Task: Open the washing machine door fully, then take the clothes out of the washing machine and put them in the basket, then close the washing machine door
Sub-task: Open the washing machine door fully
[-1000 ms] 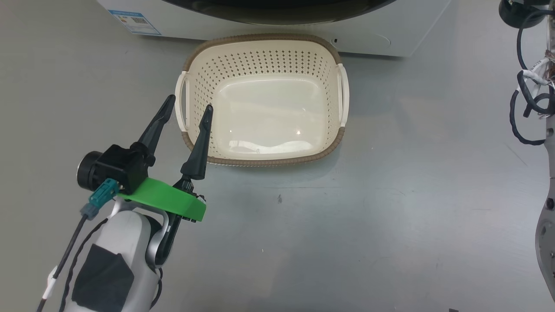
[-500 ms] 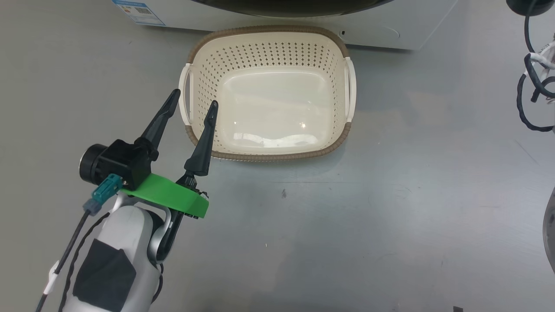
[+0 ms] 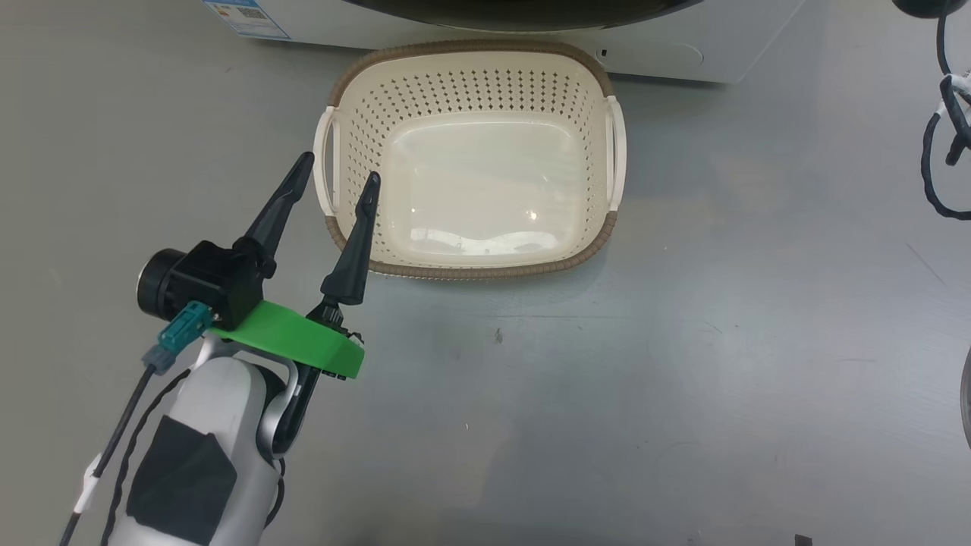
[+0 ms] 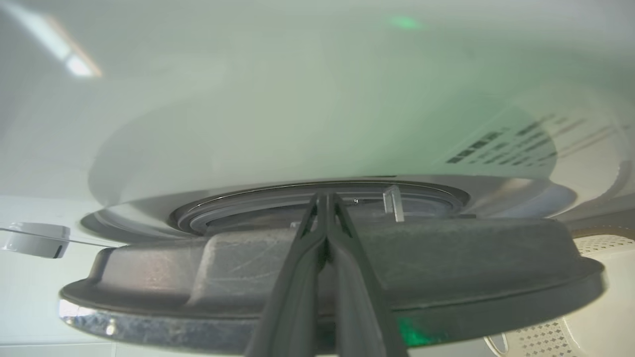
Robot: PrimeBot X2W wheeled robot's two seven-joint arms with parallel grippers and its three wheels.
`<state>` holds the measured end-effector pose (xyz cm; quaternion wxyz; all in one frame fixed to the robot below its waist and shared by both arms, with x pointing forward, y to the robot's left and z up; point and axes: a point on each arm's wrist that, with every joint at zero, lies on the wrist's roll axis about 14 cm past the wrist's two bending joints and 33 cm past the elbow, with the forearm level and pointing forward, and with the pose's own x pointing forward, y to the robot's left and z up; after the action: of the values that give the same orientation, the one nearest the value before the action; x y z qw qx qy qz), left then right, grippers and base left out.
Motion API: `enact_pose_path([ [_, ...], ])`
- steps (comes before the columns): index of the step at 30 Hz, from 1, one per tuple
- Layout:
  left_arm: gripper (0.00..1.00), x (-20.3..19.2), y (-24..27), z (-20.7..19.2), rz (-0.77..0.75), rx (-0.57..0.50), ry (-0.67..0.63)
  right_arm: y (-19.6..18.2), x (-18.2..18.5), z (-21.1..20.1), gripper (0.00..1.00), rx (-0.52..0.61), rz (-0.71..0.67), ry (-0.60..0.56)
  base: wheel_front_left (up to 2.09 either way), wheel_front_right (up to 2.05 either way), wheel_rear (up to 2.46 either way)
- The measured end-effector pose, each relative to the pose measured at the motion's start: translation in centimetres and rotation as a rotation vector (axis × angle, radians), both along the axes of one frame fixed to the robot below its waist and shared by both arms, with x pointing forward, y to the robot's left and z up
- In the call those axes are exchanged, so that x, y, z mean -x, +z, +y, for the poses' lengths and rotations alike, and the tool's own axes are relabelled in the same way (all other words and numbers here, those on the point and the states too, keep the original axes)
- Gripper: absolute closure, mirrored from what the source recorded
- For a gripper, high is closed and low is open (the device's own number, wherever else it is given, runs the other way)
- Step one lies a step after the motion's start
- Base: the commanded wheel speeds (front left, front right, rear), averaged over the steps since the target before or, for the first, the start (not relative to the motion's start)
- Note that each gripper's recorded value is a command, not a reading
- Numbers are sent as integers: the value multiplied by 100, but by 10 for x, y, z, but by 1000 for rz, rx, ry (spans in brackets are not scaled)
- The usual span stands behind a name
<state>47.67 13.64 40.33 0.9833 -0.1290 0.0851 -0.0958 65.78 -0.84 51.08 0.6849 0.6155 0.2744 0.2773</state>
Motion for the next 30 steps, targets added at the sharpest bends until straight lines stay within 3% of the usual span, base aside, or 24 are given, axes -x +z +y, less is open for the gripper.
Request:
enact_pose_path([
  [30, 0, 3, 21, -2, -40, -3, 3, 2, 60, 11, 100, -65, 33, 192, 0, 0, 0],
])
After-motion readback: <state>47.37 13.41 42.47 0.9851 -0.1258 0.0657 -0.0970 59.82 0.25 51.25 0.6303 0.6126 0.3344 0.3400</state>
